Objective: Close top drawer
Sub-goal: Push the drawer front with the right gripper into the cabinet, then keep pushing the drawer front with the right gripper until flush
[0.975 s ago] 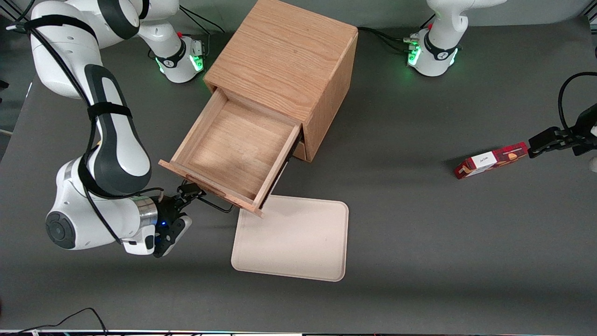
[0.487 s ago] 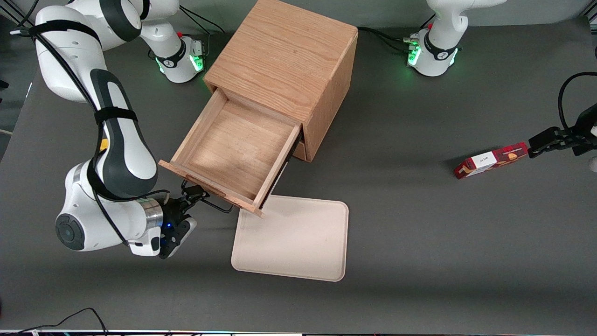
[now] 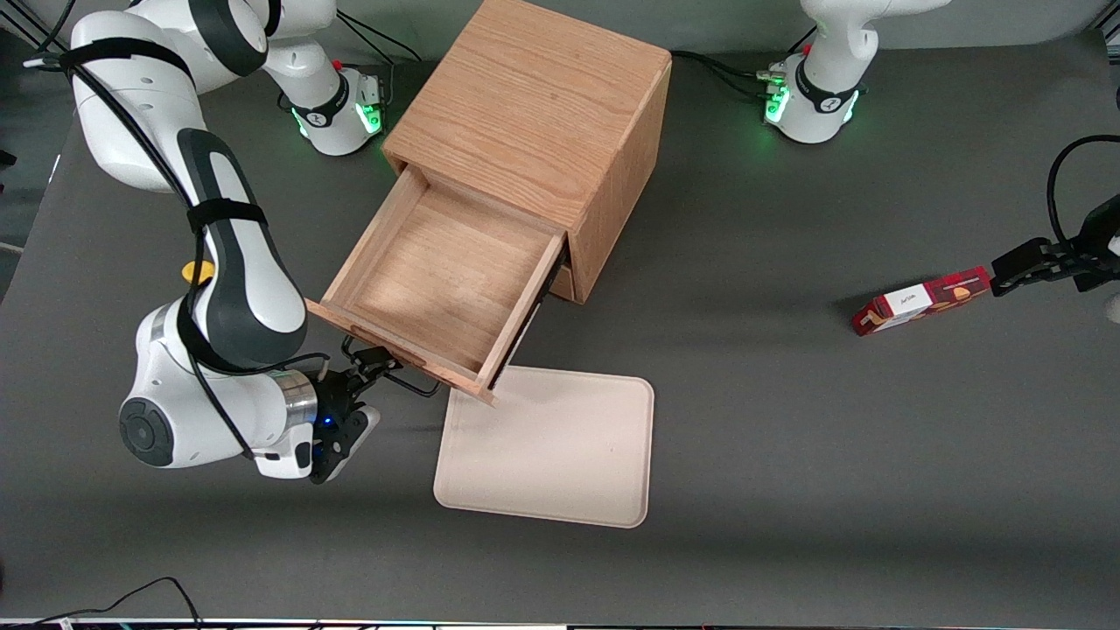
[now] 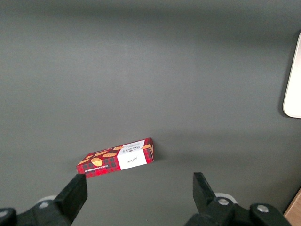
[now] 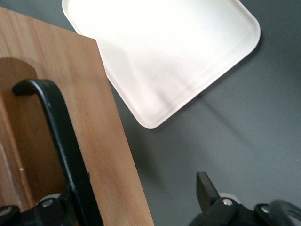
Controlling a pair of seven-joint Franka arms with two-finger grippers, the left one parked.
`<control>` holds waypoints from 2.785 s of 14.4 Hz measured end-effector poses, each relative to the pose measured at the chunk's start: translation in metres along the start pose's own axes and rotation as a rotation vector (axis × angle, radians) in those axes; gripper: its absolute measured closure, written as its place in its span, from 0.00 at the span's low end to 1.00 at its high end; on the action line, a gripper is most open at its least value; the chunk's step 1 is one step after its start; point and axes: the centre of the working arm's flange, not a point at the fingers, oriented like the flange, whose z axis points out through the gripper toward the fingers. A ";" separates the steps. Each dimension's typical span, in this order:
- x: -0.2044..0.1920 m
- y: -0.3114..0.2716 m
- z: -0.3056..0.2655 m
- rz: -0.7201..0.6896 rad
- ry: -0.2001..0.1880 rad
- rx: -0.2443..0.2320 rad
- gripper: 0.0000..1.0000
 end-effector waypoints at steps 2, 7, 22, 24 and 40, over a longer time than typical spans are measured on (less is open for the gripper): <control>0.001 -0.003 0.003 -0.005 -0.003 0.004 0.00; 0.003 -0.014 0.011 -0.022 -0.026 0.010 0.00; -0.014 -0.088 0.043 -0.041 -0.103 0.023 0.00; -0.017 -0.100 0.047 -0.033 -0.118 0.024 0.00; -0.040 -0.189 0.088 0.003 -0.159 -0.016 0.00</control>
